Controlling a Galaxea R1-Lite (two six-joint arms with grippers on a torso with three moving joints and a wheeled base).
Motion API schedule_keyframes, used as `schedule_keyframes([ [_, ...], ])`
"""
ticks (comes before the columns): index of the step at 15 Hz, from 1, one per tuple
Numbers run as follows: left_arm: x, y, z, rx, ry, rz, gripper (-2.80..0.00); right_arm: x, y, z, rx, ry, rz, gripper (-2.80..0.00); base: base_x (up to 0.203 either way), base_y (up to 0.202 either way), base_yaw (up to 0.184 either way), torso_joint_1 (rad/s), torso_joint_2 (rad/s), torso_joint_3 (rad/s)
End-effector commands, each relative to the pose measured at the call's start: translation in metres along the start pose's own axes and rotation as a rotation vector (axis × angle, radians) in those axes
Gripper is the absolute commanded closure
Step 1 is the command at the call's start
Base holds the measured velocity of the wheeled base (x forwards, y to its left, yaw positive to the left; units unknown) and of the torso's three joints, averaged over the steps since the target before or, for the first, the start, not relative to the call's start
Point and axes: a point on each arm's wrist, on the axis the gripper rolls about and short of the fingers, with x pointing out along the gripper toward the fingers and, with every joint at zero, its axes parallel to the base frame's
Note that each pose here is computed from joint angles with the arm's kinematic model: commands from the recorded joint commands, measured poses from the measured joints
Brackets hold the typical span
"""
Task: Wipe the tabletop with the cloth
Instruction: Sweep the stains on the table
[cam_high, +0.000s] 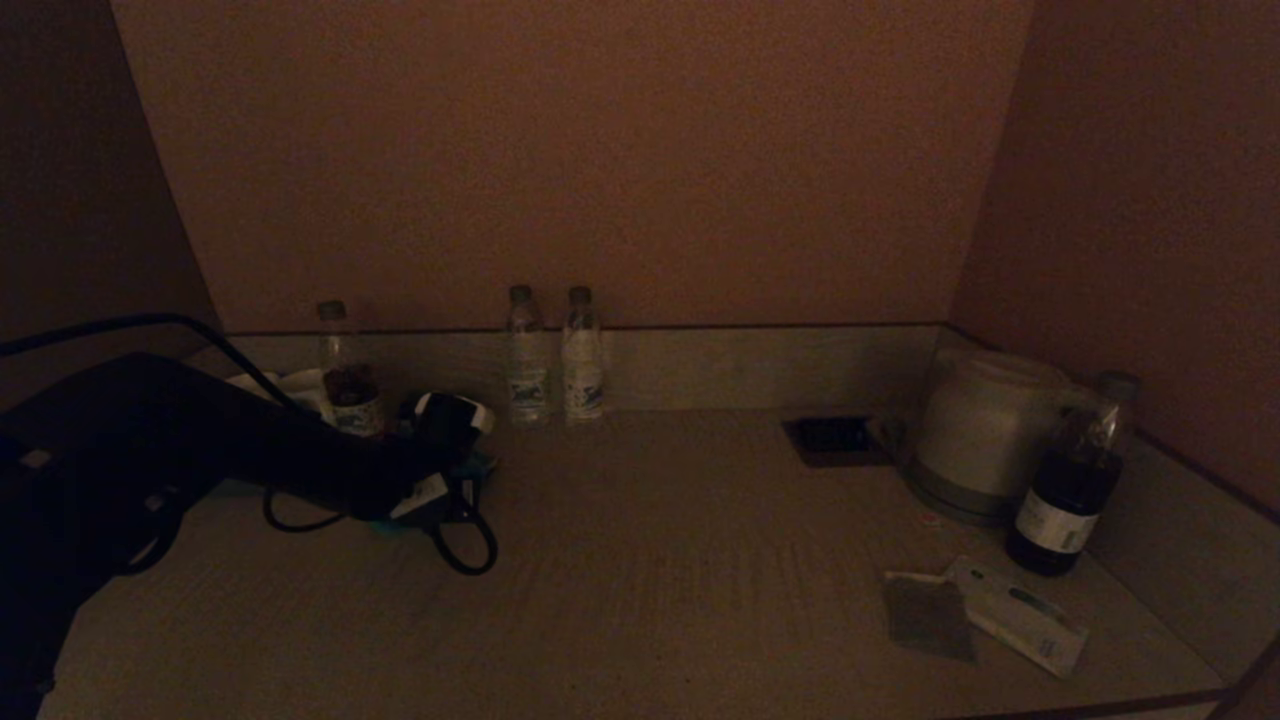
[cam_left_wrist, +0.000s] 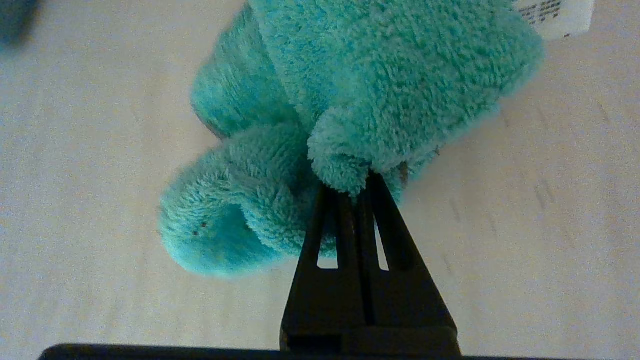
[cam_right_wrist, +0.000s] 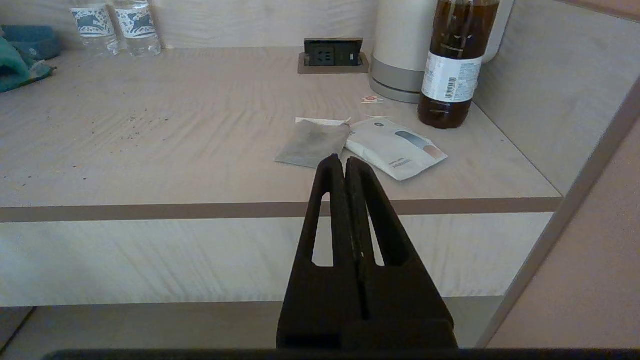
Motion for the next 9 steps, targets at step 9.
schedule_keyframes([
  [9, -0.077, 0.002, -0.020, -0.017, 0.014, -0.090, 0.00, 0.000, 0.000, 0.000, 0.000, 0.000, 0.000, 0.00, 0.000, 0.000, 0.000, 0.000, 0.00, 0.000],
])
